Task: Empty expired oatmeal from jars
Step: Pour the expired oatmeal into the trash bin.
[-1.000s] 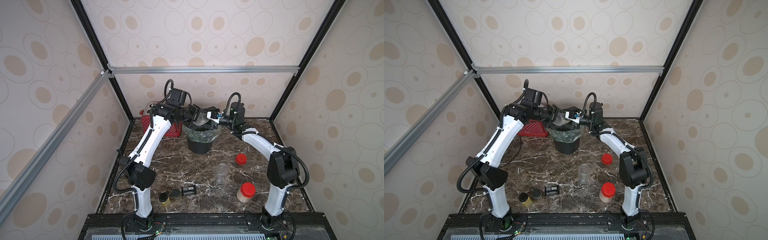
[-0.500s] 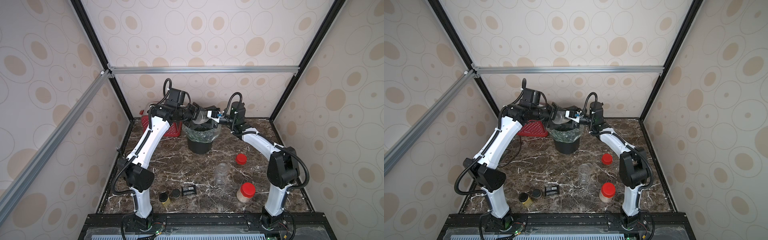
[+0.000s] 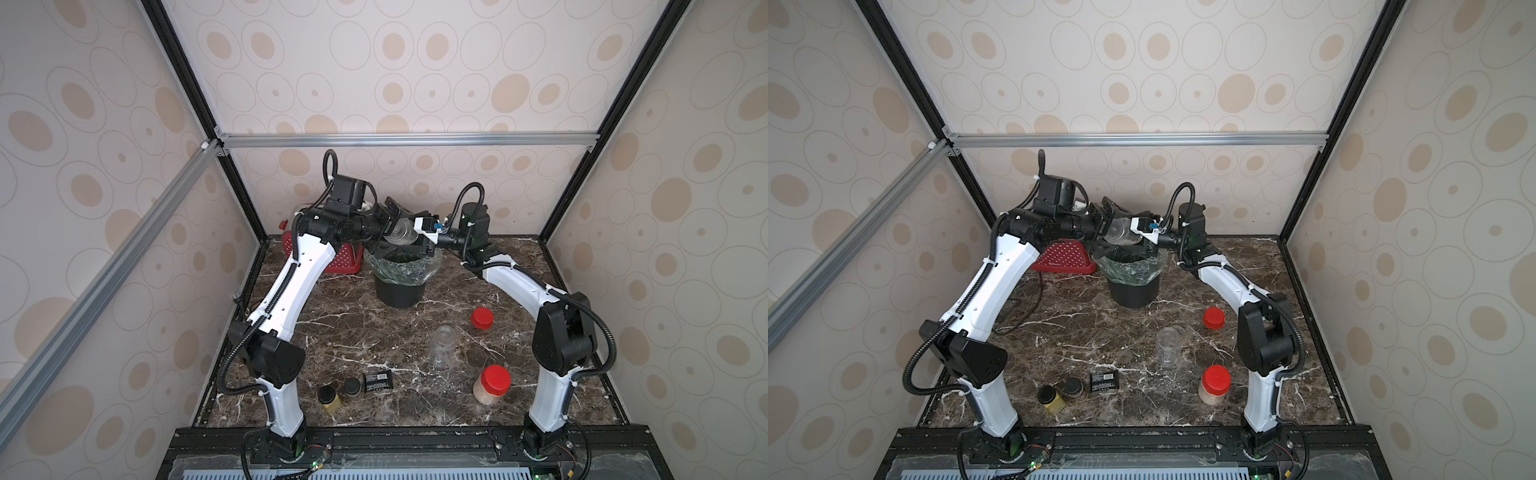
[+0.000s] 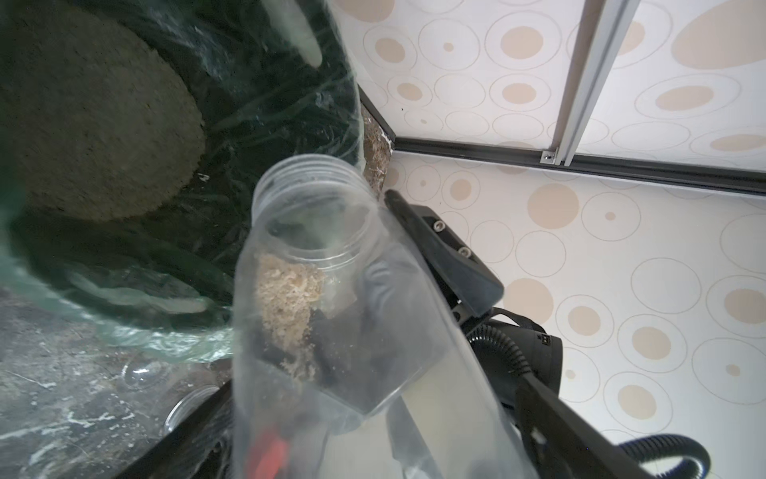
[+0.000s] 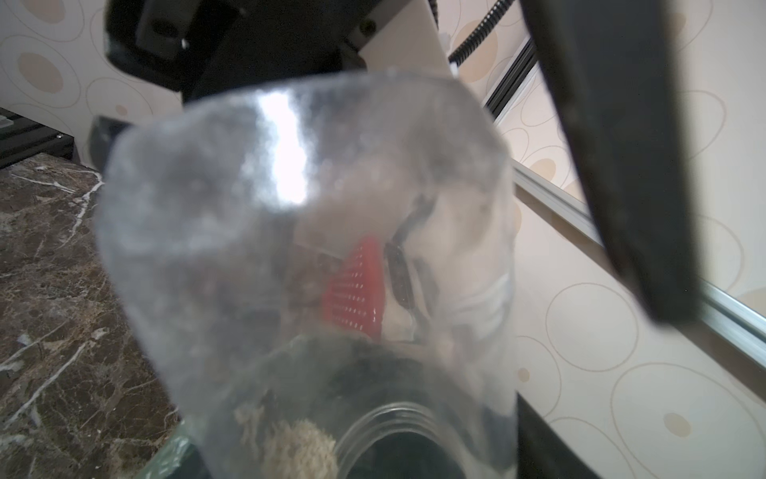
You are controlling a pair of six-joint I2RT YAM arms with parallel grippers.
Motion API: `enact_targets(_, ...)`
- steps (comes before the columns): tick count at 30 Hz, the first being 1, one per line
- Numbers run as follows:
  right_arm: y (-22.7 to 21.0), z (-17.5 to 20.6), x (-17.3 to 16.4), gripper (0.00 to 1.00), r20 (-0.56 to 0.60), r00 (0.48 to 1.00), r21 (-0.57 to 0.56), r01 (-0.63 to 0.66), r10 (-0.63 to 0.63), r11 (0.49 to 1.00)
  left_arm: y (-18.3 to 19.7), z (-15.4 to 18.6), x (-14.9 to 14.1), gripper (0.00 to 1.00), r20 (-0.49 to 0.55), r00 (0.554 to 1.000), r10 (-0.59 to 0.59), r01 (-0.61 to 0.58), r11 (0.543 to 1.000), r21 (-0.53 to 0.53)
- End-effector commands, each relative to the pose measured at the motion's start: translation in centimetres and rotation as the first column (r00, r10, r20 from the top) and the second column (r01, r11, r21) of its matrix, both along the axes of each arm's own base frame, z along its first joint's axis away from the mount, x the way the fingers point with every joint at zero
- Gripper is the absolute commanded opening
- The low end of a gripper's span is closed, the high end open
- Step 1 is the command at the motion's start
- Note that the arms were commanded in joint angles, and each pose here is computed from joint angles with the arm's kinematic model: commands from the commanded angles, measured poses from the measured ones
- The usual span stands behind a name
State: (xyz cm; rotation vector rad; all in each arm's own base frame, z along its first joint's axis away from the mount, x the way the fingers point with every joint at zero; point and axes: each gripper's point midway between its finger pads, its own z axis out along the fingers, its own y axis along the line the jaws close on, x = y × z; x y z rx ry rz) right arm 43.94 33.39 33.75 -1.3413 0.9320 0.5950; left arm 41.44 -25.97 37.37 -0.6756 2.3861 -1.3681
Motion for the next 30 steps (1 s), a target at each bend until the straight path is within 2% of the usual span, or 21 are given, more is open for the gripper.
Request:
enact_targets(1, 0.5, 0.8, -0.4, 0.51, 0.013, 0.999, 0.016, -0.038, 0.038, 0.999, 3.7, 1.3, 0.0, 0.99, 0.14, 0.99, 0.03, -0.042, 0.995, 0.085)
enact_targets(5, 0.5, 0.6, -0.4, 0.5, 0.002, 0.999, 0.007, -0.033, 0.033, 0.999, 4.9, 2.0, 0.3, 0.99, 0.236, 0.971, 0.04, -0.073, 0.988, 0.134)
enact_targets(7, 0.5, 0.5, -0.3, 0.5, -0.012, 1.0, 0.009, -0.027, 0.027, 1.0, 5.9, 2.5, 0.1, 0.99, 0.29, 0.956, 0.038, -0.098, 0.976, 0.193)
enact_targets(11, 0.5, 1.0, -0.1, 0.46, -0.056, 0.998, 0.037, -0.015, 0.017, 0.999, 8.6, 2.9, -0.6, 0.99, 0.374, 0.926, 0.049, -0.182, 0.927, 0.327)
enact_targets(18, 0.7, 2.7, 0.9, 0.37, -0.178, 0.984, 0.159, 0.048, -0.019, 0.986, 11.5, 2.7, -2.0, 0.99, 0.465, 0.885, 0.015, -0.258, 0.848, 0.464)
enact_targets(24, 0.7, 4.1, 2.3, 0.31, -0.365, 0.922, 0.232, 0.222, -0.127, 0.947, 13.0, 0.6, -2.8, 0.99, 0.463, 0.886, 0.003, -0.307, 0.753, 0.583)
enact_targets(27, 0.6, 4.5, 2.4, 0.29, -0.439, 0.888, 0.263, 0.273, -0.137, 0.925, 14.0, 0.6, -3.3, 0.99, 0.496, 0.868, 0.006, -0.357, 0.702, 0.617)
enact_targets(30, 0.6, 4.1, 2.6, 0.23, -0.53, 0.831, 0.251, 0.344, -0.169, 0.905, 14.8, 1.1, -3.7, 0.99, 0.544, 0.839, -0.009, -0.408, 0.651, 0.64)
